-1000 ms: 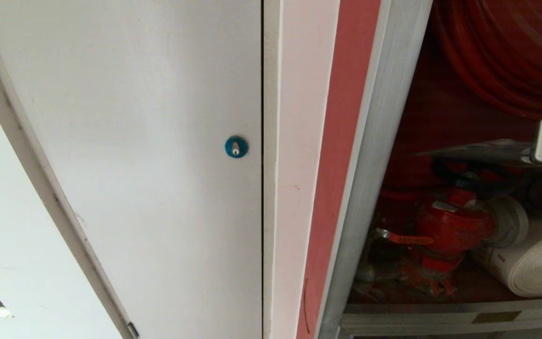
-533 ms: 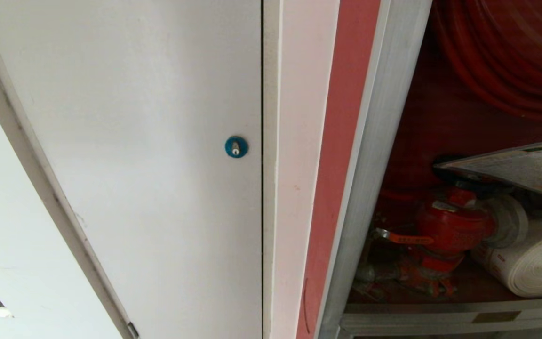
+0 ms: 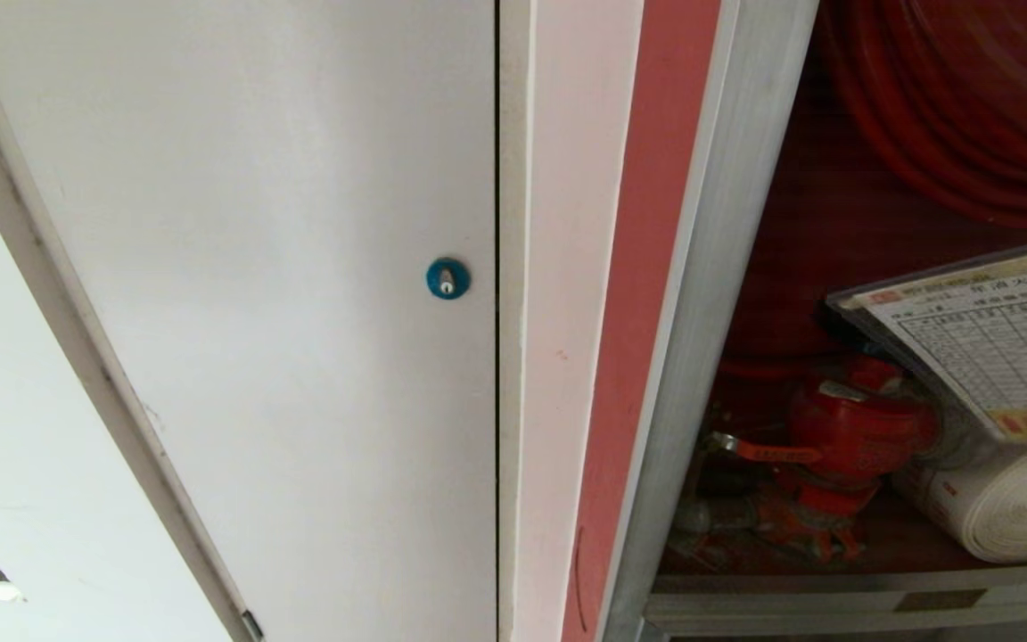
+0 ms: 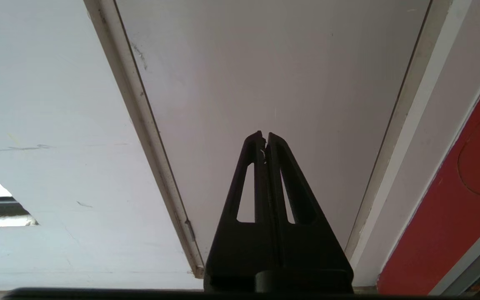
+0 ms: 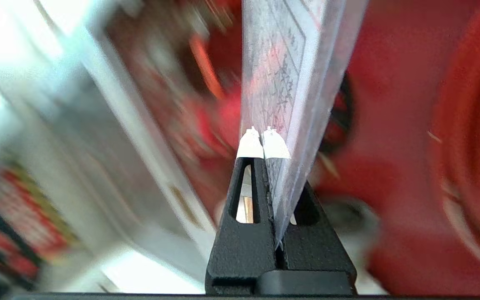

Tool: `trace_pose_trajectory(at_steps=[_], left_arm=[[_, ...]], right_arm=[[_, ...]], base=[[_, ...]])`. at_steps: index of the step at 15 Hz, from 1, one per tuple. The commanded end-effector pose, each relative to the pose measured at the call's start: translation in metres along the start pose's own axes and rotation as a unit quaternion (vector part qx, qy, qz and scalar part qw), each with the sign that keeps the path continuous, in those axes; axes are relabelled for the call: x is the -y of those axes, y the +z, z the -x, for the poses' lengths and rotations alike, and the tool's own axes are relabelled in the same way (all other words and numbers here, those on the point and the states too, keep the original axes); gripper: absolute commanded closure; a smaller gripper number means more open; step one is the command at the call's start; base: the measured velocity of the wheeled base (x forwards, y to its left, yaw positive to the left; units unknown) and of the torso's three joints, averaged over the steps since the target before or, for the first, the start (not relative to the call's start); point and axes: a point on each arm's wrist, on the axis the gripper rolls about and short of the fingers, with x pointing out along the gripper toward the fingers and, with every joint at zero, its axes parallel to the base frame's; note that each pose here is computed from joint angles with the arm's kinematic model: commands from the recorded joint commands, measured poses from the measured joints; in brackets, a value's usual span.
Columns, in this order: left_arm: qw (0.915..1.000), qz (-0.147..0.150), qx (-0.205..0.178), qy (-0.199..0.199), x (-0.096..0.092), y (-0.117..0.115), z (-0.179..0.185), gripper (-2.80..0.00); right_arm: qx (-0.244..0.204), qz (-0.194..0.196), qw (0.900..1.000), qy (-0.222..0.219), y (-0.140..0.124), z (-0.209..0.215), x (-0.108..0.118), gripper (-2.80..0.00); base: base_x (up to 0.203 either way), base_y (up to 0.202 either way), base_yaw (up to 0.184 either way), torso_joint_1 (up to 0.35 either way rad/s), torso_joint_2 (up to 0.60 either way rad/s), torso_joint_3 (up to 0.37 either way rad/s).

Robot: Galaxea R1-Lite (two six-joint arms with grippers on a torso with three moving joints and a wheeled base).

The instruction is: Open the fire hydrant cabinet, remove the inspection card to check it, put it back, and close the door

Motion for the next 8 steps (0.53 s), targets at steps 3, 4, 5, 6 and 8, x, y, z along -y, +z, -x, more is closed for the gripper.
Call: trace_pose_trajectory(at_steps=[3, 4, 5, 6, 8], left_arm=[[1.0000, 0.000, -0.003, 0.000, 0.000, -0.002, -0.001, 0.00], [1.0000, 0.000, -0.003, 0.000, 0.000, -0.002, -0.001, 0.00], [1.0000, 0.000, -0.003, 0.000, 0.000, -0.002, -0.001, 0.00], [1.0000, 0.000, -0.003, 0.000, 0.000, -0.002, -0.001, 0.00], [1.0000, 0.000, -0.003, 0.000, 0.000, -0.002, -0.001, 0.00]], right_arm=[[0.068, -0.105, 0.983, 0.137, 0.003, -0.019, -0.010, 0.00], [0.075, -0.122, 0.975, 0.169, 0.003, -0.024, -0.015, 0.00], [0.079, -0.142, 0.966, 0.204, 0.003, -0.029, -0.020, 0.00], [0.082, -0.158, 0.955, 0.237, 0.003, -0.037, -0.024, 0.00], [0.095, -0.179, 0.938, 0.282, 0.003, -0.046, -0.025, 0.00]], base=[[0.000, 0.000, 0.000, 0.000, 0.00, 0.000], [0.000, 0.000, 0.000, 0.000, 0.00, 0.000], [0.000, 0.000, 0.000, 0.000, 0.00, 0.000], [0.000, 0.000, 0.000, 0.000, 0.00, 0.000], [0.000, 0.000, 0.000, 0.000, 0.00, 0.000]])
